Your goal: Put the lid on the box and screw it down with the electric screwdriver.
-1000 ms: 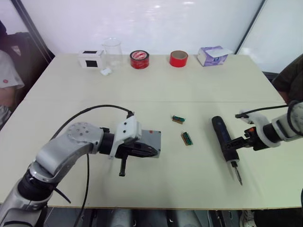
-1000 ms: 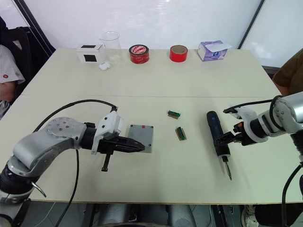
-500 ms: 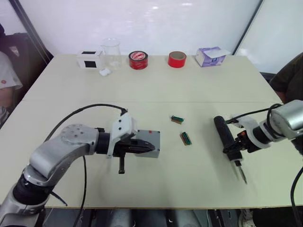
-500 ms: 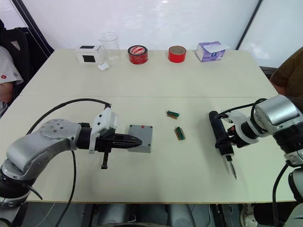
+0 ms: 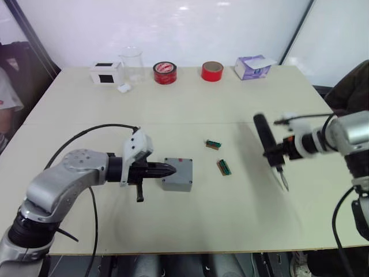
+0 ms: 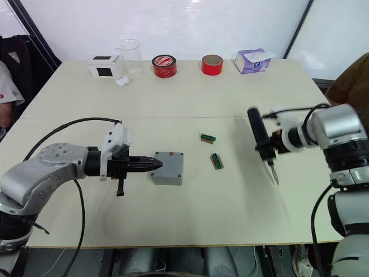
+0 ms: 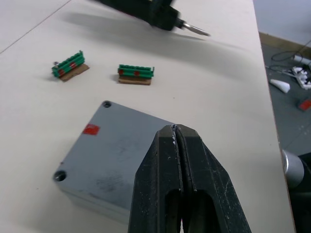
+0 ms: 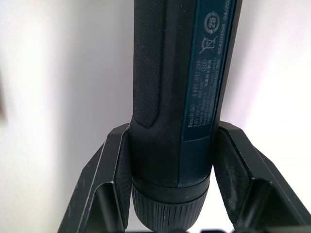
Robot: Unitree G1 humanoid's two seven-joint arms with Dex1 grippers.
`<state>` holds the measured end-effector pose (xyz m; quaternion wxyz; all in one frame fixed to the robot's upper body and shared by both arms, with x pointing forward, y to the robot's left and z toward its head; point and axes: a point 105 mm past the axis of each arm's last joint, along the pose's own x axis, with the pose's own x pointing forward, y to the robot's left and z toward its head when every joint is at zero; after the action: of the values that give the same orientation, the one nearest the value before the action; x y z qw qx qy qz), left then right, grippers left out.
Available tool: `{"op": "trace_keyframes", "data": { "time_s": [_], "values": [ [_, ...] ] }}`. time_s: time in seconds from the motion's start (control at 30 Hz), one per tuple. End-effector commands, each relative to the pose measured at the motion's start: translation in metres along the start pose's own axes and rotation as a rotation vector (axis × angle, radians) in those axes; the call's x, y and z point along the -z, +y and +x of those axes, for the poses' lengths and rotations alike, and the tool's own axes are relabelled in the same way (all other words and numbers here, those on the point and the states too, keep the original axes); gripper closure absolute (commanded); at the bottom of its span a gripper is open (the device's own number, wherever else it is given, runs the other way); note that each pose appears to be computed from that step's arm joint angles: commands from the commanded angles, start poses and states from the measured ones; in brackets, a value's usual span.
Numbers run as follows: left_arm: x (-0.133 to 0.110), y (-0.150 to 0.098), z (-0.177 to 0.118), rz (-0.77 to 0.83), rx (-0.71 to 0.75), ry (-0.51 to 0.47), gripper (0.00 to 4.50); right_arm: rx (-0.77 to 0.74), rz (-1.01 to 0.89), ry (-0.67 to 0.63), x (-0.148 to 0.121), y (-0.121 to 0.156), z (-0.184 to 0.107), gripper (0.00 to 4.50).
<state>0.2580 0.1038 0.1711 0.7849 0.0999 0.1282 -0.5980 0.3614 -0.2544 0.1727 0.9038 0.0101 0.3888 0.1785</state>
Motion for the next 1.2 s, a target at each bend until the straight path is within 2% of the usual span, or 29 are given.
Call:
{"op": "trace_keyframes", "data": {
  "time_s": [0.03, 0.1, 0.17, 0.23, 0.37, 0.53, 0.8, 1.07, 1.2],
  "values": [
    [-0.010, 0.007, -0.007, 0.015, -0.014, -0.031, 4.50, -0.178, -0.042, -0.392, -0.062, 0.034, -0.038, 2.71],
    [-0.011, 0.013, -0.008, 0.005, -0.021, -0.041, 4.50, -0.318, -0.032, -0.587, -0.079, 0.061, -0.051, 2.71],
    [-0.013, 0.018, -0.007, 0.005, -0.027, -0.045, 4.50, -0.401, -0.040, -0.836, -0.091, 0.088, -0.065, 2.71],
    [-0.014, 0.022, -0.005, 0.015, -0.026, -0.037, 4.50, -0.428, -0.080, -0.918, -0.085, 0.112, -0.063, 2.71],
    [-0.009, 0.024, -0.001, 0.040, -0.013, 0.005, 4.50, -0.640, -0.108, -0.951, -0.068, 0.159, -0.063, 2.71],
    [-0.004, 0.022, 0.007, 0.075, 0.013, 0.049, 4.50, -0.656, -0.196, -0.941, -0.043, 0.183, -0.050, 2.71],
    [0.003, 0.018, 0.019, 0.127, 0.055, 0.100, 4.50, -0.612, -0.264, -0.946, -0.024, 0.196, -0.035, 2.71],
    [0.024, 0.024, 0.028, 0.161, 0.042, 0.178, 4.50, -0.569, -0.278, -0.957, -0.019, 0.197, -0.023, 2.71],
    [0.027, 0.024, 0.030, 0.151, 0.042, 0.172, 4.50, -0.559, -0.281, -0.952, -0.016, 0.196, -0.018, 2.71]
  ]
}}
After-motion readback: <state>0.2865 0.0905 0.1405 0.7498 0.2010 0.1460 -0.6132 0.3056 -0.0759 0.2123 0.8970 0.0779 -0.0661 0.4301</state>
